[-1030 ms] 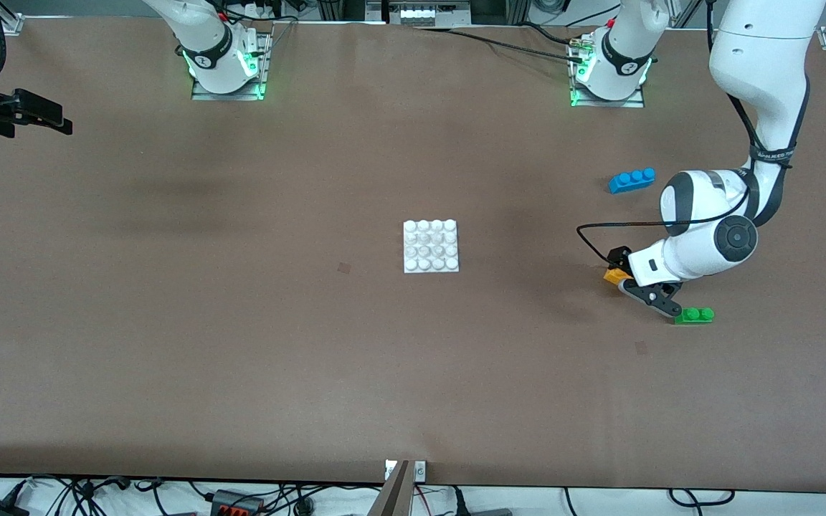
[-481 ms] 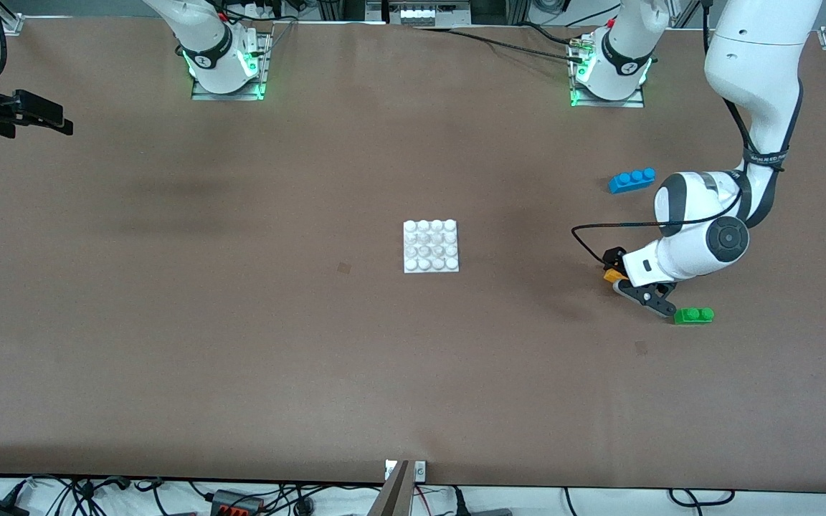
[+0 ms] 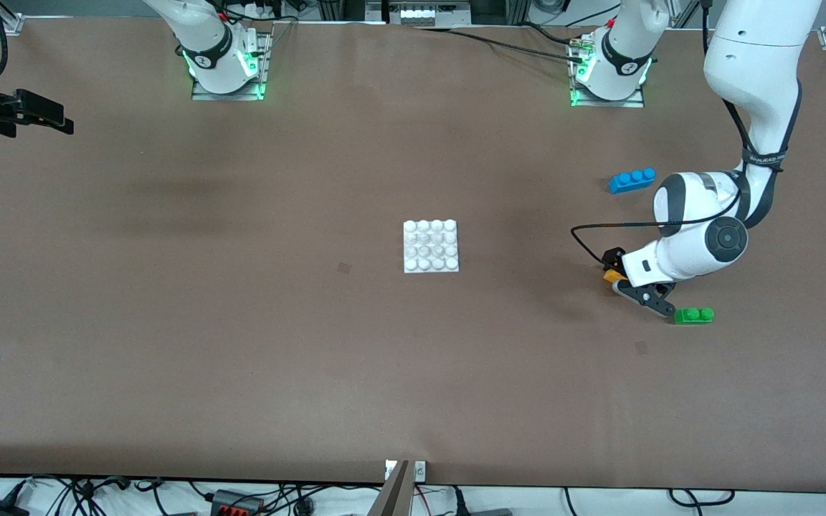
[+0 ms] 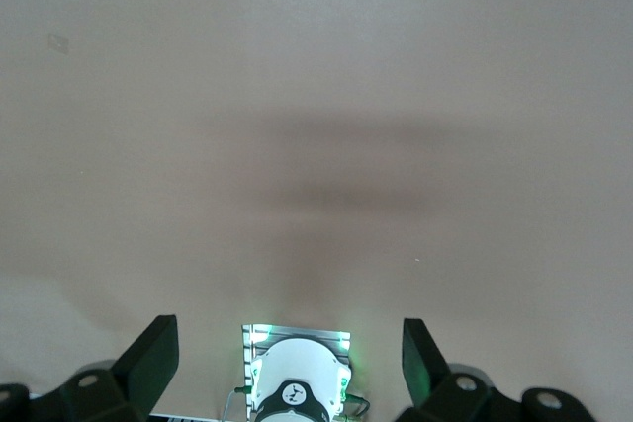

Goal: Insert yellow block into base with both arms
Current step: 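Close the left gripper on the yellow brick, then lift the yellow brick and carry it over the white plate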

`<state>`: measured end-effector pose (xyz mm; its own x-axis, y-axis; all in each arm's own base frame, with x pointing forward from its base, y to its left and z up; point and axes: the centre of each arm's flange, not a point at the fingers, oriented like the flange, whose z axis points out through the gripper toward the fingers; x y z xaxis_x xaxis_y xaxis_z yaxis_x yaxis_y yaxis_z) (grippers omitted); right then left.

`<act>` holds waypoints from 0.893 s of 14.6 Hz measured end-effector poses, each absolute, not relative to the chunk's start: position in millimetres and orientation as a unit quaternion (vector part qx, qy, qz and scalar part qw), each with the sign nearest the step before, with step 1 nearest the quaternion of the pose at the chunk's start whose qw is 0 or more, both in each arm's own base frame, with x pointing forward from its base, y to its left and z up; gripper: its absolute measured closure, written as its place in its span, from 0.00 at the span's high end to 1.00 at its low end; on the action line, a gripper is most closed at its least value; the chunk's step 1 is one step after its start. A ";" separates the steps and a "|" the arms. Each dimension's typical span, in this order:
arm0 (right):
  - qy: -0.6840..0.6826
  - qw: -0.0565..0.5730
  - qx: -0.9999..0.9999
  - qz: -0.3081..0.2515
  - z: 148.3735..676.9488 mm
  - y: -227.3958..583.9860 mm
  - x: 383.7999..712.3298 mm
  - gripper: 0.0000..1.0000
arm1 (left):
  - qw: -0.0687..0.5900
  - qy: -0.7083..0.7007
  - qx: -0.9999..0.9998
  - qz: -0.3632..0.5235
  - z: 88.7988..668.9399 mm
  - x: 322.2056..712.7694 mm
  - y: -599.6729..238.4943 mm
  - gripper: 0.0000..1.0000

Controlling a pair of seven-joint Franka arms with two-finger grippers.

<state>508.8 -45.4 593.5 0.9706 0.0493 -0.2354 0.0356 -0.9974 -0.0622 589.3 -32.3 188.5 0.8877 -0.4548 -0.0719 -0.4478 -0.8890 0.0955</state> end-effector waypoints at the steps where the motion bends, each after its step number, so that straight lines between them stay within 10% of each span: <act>1: -0.021 0.029 -0.992 0.120 593.4 -45.3 508.6 1.00 | 0.038 -0.232 0.971 -0.046 188.0 589.3 -32.3 0.92; 13: -0.022 0.029 -0.992 0.123 591.6 -45.0 509.2 1.00 | 0.041 -0.234 0.970 -0.051 190.8 589.0 -35.1 0.68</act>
<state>509.2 -45.0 591.6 0.9690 0.0501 -0.2420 0.0356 -0.9973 -0.0638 589.0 -35.1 190.8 0.8855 -0.4577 -0.0805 -0.4493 -0.8874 0.1034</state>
